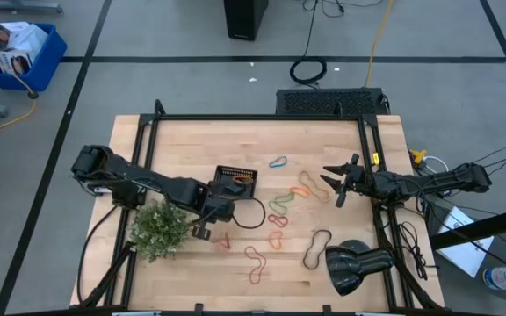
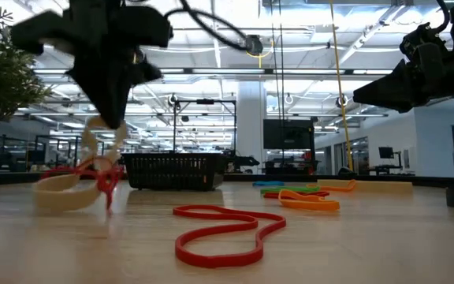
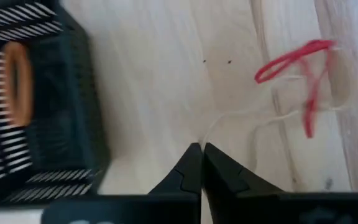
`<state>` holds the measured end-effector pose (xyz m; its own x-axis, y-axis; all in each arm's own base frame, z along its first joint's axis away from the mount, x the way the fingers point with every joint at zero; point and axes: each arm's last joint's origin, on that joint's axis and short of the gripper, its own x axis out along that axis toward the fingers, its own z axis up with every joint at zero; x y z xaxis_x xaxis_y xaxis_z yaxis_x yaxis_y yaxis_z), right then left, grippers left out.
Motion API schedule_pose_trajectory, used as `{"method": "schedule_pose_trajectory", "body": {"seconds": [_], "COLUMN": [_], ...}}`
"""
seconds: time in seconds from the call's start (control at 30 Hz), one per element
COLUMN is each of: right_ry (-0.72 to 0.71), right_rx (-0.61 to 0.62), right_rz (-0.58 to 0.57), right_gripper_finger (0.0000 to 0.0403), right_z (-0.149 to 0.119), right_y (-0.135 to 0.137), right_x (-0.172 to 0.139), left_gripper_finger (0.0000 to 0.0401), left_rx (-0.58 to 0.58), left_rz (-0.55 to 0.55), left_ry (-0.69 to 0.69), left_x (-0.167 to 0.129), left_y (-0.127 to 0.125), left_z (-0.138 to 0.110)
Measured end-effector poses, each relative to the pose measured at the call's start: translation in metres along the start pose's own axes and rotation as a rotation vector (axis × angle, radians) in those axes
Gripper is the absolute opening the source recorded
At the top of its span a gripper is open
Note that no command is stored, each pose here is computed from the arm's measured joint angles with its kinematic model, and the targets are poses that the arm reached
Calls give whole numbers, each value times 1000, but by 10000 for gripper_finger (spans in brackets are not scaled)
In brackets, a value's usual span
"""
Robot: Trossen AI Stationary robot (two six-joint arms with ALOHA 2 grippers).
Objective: Pick and place rubber bands into bin
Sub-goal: Put the bottom white rubber band into the black bin
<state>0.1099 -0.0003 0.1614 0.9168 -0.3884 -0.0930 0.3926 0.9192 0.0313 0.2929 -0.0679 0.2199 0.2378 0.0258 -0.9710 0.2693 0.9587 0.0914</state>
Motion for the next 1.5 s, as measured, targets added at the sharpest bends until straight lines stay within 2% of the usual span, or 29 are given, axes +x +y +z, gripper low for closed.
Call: {"method": "schedule_pose_trajectory", "body": {"seconds": [0.23,0.53,0.67,0.83,1.07,1.2,1.5], "right_ry": [0,0,1,1,7,8,22], "right_rx": [0,-1,-1,-1,-5,-9,-32], "right_rz": [0,0,0,0,0,0,-2], "right_gripper_finger": [141,141,141,141,141,141,141], "right_z": [0,0,0,0,-1,-1,-2], "right_y": [0,0,0,0,0,0,0], "right_x": [0,0,0,0,0,0,0], "left_gripper_finger": [8,9,5,7,12,5,8], "left_rx": [-7,17,19,9,-25,-18,-117], "left_rz": [75,128,224,406,555,565,575], "left_ry": [0,6,41,48,40,23,-177], "left_x": [-38,-49,-49,-51,-53,-61,-104], "left_y": [6,8,11,16,20,21,28], "left_z": [14,17,14,14,14,11,-1]}}
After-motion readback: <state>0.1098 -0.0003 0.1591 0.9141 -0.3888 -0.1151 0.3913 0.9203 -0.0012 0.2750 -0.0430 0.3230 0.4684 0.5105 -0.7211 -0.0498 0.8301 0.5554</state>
